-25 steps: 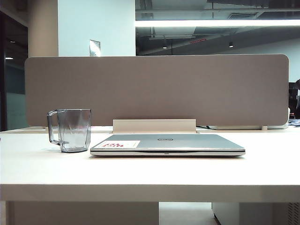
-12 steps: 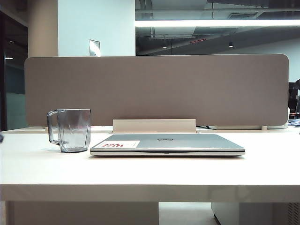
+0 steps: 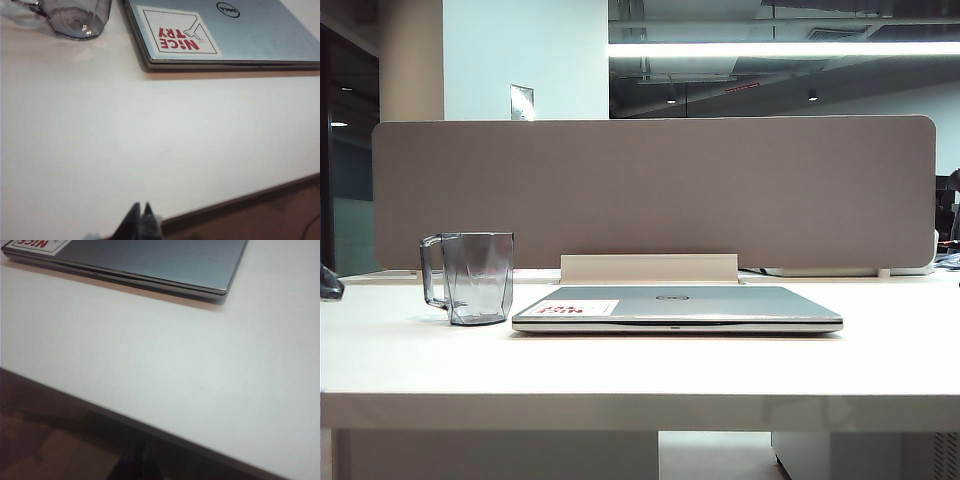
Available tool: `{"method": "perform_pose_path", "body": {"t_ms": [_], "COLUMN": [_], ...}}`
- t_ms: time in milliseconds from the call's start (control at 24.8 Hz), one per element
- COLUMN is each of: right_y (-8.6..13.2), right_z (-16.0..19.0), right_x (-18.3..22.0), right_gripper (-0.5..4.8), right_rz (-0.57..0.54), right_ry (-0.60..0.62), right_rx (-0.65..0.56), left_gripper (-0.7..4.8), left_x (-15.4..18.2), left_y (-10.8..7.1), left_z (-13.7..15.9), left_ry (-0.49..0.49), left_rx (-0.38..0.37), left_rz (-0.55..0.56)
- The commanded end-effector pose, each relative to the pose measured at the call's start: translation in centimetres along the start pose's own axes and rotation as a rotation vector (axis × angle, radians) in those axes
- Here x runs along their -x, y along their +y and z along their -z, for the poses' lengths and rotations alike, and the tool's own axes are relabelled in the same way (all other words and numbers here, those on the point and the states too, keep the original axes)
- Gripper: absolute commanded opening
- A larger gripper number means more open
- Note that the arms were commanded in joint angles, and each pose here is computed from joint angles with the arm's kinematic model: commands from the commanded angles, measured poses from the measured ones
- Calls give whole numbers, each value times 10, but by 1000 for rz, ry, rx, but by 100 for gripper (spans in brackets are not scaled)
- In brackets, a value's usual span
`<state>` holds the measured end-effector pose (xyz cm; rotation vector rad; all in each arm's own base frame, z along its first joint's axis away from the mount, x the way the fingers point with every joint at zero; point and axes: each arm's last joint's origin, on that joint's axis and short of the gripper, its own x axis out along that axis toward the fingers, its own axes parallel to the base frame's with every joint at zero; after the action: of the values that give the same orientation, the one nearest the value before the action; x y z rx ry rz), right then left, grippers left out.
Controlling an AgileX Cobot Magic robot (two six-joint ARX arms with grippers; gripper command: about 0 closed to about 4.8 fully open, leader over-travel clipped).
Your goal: Pick up the water cup and place it on the left side of the laptop.
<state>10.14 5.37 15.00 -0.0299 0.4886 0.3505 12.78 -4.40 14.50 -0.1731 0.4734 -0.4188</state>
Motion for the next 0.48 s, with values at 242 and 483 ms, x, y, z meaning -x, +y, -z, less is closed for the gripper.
{"method": "perform_pose_path", "body": {"t_ms": [242,483], "right_y": [0,0], "right_z": [-3,-3], "right_x": [0,0], "right_gripper": [-6,-6], "right_rz": [-4,0], "right_ry": [-17,-18], "right_rx": [-2,-2], "left_gripper": [-5,-5], "left_x": [16,34], "left_y": [11,24], "left_z": [-12,-6], "left_ry": [-169,-346], "left_rx": [-108,-139], "left_rz": [-186,-309]}}
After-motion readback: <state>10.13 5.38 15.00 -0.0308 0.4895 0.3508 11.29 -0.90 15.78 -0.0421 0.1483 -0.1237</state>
